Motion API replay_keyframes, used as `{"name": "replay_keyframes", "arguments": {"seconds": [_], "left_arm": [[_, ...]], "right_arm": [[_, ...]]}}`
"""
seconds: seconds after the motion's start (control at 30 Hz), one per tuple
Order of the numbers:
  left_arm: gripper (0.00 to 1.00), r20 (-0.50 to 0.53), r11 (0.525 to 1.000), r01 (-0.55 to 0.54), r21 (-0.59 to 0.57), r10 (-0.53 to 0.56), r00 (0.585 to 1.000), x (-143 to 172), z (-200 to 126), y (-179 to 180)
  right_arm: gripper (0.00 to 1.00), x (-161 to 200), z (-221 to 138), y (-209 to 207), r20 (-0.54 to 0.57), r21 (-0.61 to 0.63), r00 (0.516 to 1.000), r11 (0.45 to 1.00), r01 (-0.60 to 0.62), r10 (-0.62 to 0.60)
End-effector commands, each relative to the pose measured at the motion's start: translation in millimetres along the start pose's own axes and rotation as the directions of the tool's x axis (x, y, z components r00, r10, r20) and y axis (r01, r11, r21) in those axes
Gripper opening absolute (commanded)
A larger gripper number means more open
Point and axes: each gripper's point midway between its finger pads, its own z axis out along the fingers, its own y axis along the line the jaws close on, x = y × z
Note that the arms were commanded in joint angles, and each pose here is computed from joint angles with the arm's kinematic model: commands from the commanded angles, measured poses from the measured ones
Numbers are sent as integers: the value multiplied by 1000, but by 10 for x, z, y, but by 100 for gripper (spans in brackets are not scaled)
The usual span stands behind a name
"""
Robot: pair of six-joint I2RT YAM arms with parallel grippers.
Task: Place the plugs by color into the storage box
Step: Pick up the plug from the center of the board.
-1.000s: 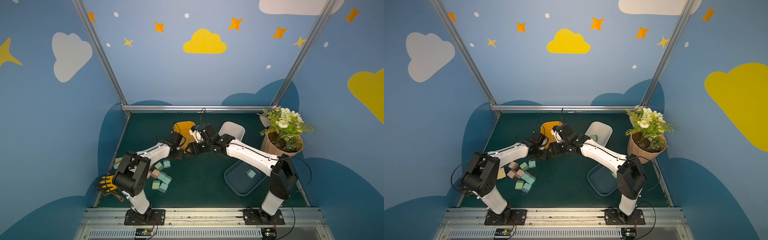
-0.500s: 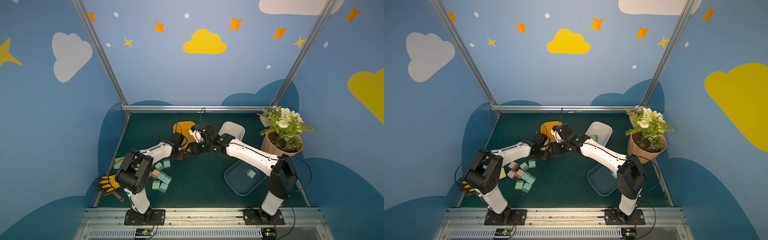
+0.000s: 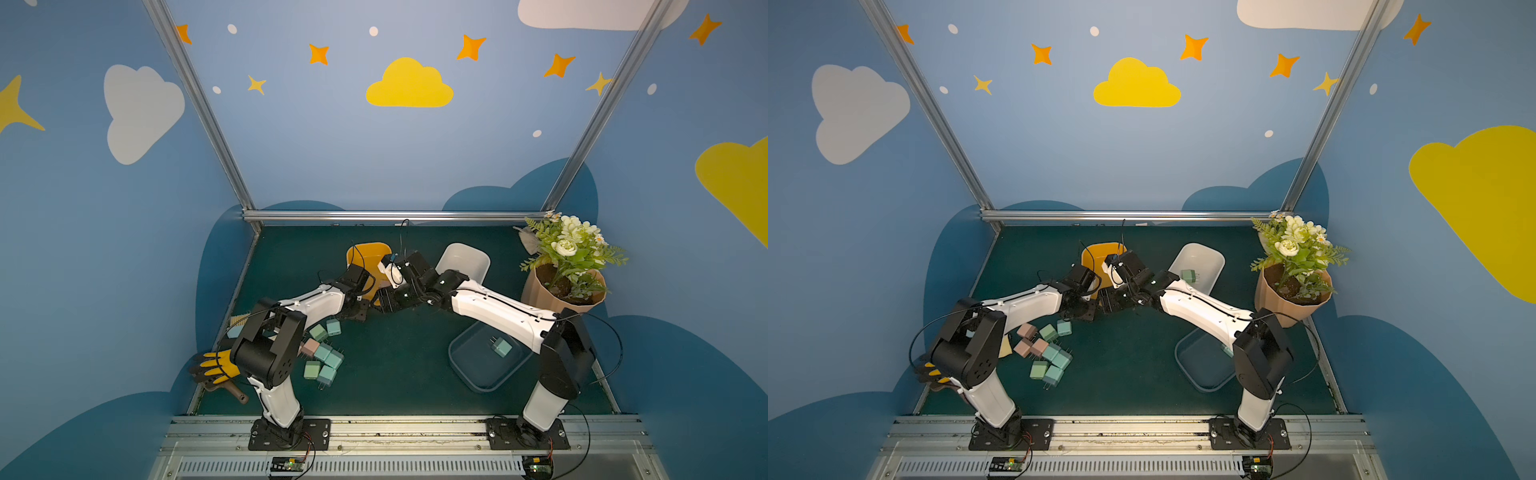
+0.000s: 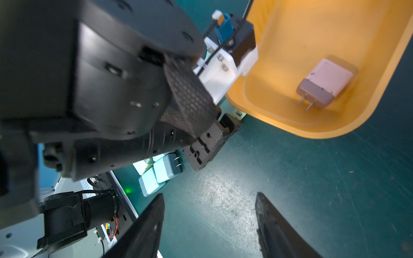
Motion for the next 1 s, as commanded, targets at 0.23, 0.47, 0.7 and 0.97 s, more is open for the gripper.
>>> {"name": "replay_keyframes", "arguments": {"seconds": [0.23, 0.47, 0.7, 0.97], "left_arm": [[45, -34, 1000, 14, 20, -13, 999, 134, -60, -42], [45, -5, 1000, 11, -7, -11, 1000, 85, -204, -4], [45, 41, 1000, 5, -28, -4, 999, 80, -457, 45], [45, 142, 999, 23, -32, -18, 990, 95, -827, 130]], "right_arm": [[65, -7, -157, 61, 37, -3, 999, 1000, 12, -12], [65, -57, -211, 81, 63, 1, 997, 999, 33, -33], [65, -89, -193, 89, 67, 0, 997, 999, 39, -39], [65, -83, -193, 92, 49, 7, 999, 1000, 15, -16]]}}
